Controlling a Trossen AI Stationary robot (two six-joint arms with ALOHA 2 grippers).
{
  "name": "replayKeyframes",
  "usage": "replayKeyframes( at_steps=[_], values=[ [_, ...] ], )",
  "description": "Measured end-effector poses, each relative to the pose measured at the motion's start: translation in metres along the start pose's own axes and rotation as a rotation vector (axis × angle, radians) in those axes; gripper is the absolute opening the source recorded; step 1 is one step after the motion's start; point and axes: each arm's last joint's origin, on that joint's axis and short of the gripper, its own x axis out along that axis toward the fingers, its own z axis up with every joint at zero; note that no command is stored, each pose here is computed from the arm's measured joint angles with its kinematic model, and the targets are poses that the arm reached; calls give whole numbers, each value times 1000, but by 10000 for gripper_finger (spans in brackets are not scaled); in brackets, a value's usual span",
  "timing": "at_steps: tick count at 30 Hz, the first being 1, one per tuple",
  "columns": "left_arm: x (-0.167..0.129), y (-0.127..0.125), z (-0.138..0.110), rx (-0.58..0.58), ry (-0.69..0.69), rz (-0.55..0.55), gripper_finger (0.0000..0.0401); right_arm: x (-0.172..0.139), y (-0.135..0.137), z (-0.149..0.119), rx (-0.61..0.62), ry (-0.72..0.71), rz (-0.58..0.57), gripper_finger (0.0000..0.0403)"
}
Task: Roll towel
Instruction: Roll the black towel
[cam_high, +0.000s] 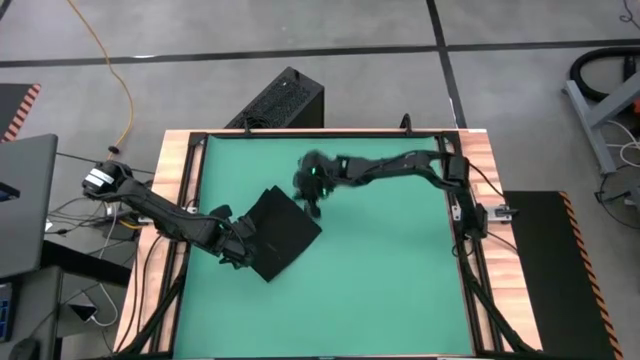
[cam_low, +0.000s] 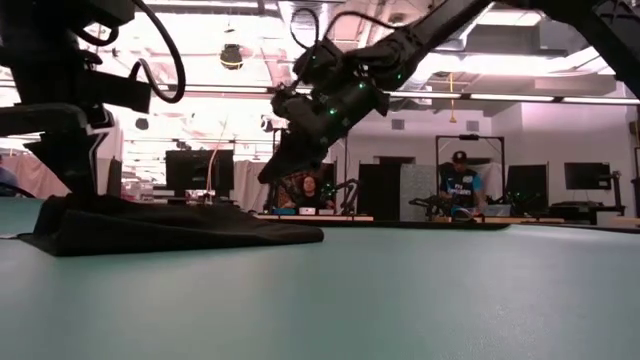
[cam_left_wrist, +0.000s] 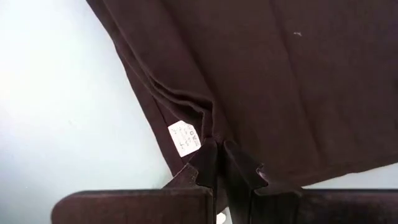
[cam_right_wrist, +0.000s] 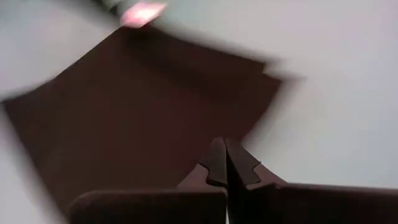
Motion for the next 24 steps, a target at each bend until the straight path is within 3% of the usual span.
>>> replayKeyframes(
  at_steps=[3,5,11,17,24],
  values=[
    [0,0,0,10,-7,7,0,9,41,-5,-175,51,192,8],
    [0,0,1,10,-16,15,0,16,69,-6,-294,45,260,18],
    [0,1,1,-1,-32,29,0,39,136,-9,-606,-31,148,85],
    [0,1,2,6,-51,33,0,64,177,-17,-668,-133,111,156],
    [0,0,3,7,-67,35,0,92,198,-10,-661,-139,96,177]
  ],
)
